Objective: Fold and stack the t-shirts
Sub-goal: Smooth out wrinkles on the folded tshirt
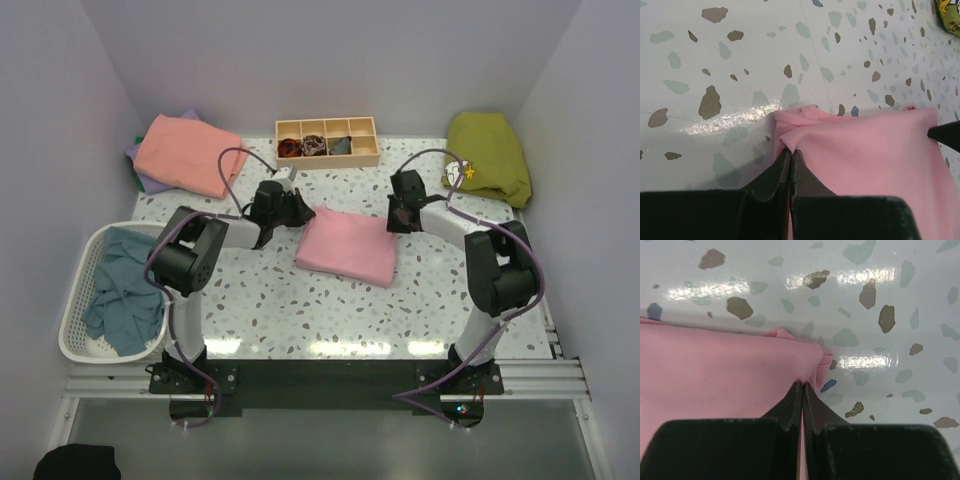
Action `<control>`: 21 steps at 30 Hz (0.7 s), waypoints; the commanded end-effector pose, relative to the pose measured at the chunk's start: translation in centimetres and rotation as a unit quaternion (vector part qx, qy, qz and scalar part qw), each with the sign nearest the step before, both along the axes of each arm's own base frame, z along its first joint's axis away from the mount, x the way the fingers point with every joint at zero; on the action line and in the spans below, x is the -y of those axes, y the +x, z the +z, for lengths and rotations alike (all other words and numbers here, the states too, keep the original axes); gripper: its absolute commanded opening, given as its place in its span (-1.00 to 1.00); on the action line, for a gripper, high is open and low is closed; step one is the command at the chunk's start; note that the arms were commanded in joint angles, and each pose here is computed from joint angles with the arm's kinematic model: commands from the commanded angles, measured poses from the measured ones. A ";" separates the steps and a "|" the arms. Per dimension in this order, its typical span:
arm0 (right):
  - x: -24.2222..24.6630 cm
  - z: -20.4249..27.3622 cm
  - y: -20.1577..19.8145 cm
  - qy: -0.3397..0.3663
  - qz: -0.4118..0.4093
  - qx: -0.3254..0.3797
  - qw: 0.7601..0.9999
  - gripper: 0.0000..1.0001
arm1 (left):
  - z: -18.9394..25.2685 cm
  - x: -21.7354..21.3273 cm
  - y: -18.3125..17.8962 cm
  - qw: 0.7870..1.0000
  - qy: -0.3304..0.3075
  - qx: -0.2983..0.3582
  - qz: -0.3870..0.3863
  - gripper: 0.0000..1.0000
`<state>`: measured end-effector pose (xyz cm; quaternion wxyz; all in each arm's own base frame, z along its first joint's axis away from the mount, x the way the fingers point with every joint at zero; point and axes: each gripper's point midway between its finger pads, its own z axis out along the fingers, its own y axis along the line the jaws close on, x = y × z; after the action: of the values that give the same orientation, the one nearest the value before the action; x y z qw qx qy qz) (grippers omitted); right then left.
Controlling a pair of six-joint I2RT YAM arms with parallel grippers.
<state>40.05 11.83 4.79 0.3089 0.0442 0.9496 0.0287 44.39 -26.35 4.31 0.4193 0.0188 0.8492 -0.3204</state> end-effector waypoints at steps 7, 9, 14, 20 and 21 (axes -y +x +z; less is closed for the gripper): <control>3.4 -1.1 0.3 -0.063 -0.086 0.000 0.994 -1.00 | -0.4 -0.7 2.8 1.000 0.003 0.026 0.008 -0.90; 3.4 -0.1 0.6 -0.059 -0.087 0.021 0.994 -0.49 | 0.4 -0.7 2.9 0.999 0.000 0.034 0.009 -0.82; 4.5 1.9 0.3 -0.075 -0.098 0.047 0.991 0.45 | 3.3 -1.4 3.2 0.998 0.005 0.055 0.020 -0.54; 4.8 3.9 -0.1 -0.041 -0.092 0.054 0.993 0.61 | 5.1 -3.2 2.3 0.997 0.034 0.048 0.045 -0.12; 4.6 4.2 -0.2 -0.031 -0.090 0.055 0.994 0.61 | 4.7 -3.5 1.8 0.997 0.038 0.041 0.046 -0.08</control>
<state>39.64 7.77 6.60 0.3404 0.1056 0.9331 -0.0473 45.81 -24.21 4.93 0.4270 0.0063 0.8578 -0.2860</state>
